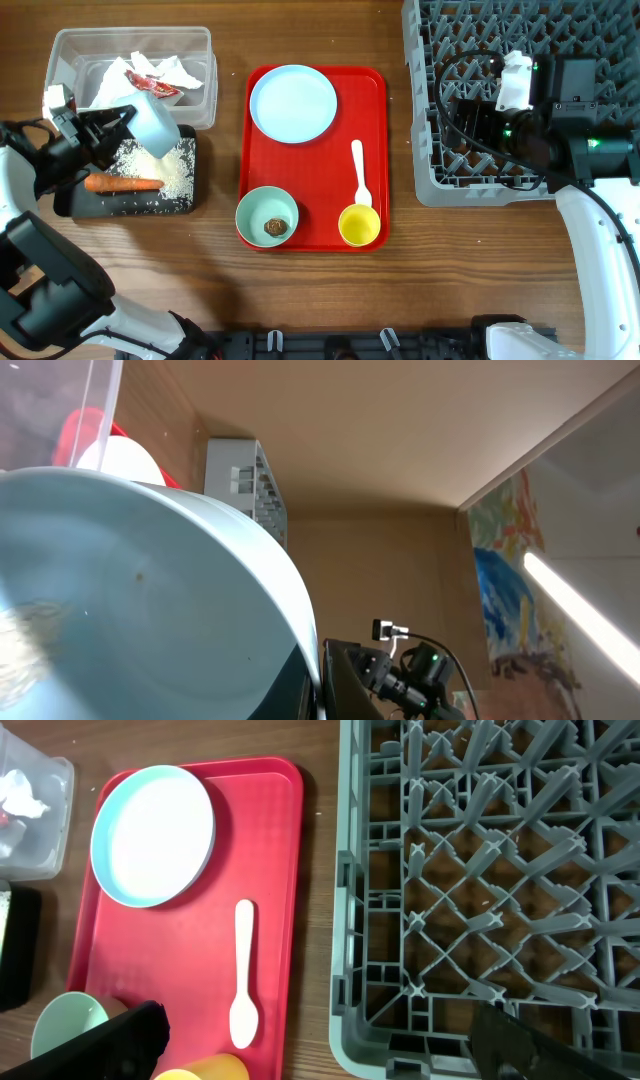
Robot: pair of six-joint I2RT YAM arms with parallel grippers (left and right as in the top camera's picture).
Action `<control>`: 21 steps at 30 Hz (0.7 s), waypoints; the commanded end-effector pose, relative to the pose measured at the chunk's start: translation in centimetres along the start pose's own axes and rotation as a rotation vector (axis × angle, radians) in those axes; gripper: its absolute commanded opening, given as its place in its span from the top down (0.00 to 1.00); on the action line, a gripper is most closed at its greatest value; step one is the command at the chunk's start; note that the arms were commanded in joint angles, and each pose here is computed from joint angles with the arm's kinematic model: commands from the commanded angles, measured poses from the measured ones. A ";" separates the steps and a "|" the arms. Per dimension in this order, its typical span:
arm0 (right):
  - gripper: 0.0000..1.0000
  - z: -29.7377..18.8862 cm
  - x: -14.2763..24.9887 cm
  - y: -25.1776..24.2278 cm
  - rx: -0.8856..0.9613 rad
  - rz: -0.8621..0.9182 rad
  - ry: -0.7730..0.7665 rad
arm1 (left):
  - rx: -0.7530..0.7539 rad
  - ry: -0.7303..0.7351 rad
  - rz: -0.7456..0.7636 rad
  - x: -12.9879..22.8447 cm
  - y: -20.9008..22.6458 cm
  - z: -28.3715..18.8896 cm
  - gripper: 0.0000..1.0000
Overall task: Sort waste into correct bins and load items into the dishwasher rack
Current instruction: 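Tilt the bowl with the left gripper to pour rice onto the tray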
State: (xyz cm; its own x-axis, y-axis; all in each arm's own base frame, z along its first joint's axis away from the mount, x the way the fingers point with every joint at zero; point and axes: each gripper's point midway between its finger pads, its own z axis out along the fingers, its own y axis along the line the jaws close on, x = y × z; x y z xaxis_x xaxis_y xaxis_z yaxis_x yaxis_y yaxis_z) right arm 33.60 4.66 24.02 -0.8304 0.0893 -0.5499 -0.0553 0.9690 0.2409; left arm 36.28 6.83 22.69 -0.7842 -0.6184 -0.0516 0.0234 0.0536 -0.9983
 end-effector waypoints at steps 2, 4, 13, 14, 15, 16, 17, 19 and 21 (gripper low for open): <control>0.00 -0.2 -0.6 -0.3 0.014 0.018 -0.013 | 0.033 -0.016 -0.024 -0.2 -0.2 -0.4 0.96; 0.00 -0.2 -0.6 -0.2 0.014 0.019 -0.012 | 0.033 -0.016 -0.024 -0.2 -0.2 -0.4 0.96; 0.00 -0.2 -0.5 -0.3 0.014 0.019 -0.009 | 0.030 -0.015 -0.098 0.4 -0.3 -0.4 0.96; 0.00 -0.2 -0.5 -0.3 0.015 0.019 -0.007 | 0.031 -0.015 -0.107 0.4 -0.2 -0.4 0.96; 0.00 -0.2 -0.4 -0.3 0.015 0.020 -0.005 | 0.034 -0.015 -0.125 0.4 -0.3 -0.4 0.96; 0.00 -0.2 -0.4 -0.3 0.015 0.021 -0.003 | 0.034 -0.015 -0.140 0.4 -0.3 -0.4 0.96; 0.00 -0.2 -0.3 -0.3 0.015 0.021 -0.001 | 0.034 -0.015 -0.138 0.4 -0.3 -0.4 0.96; 0.00 -0.2 -0.3 -0.3 0.015 0.021 -0.001 | 0.033 -0.015 -0.128 0.4 -0.3 -0.4 0.96; 0.00 -0.2 -0.3 -0.3 0.015 0.022 0.000 | 0.033 -0.015 -0.120 0.3 -0.3 -0.4 0.96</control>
State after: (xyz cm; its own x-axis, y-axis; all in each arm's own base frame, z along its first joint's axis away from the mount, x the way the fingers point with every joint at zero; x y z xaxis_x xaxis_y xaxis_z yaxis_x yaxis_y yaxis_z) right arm 33.35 4.65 23.85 -0.8373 0.0895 -0.5394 -0.0520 0.9690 0.2415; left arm 35.68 6.61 22.80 -0.7791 -0.6237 0.0628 -0.0640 -0.0205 -0.9977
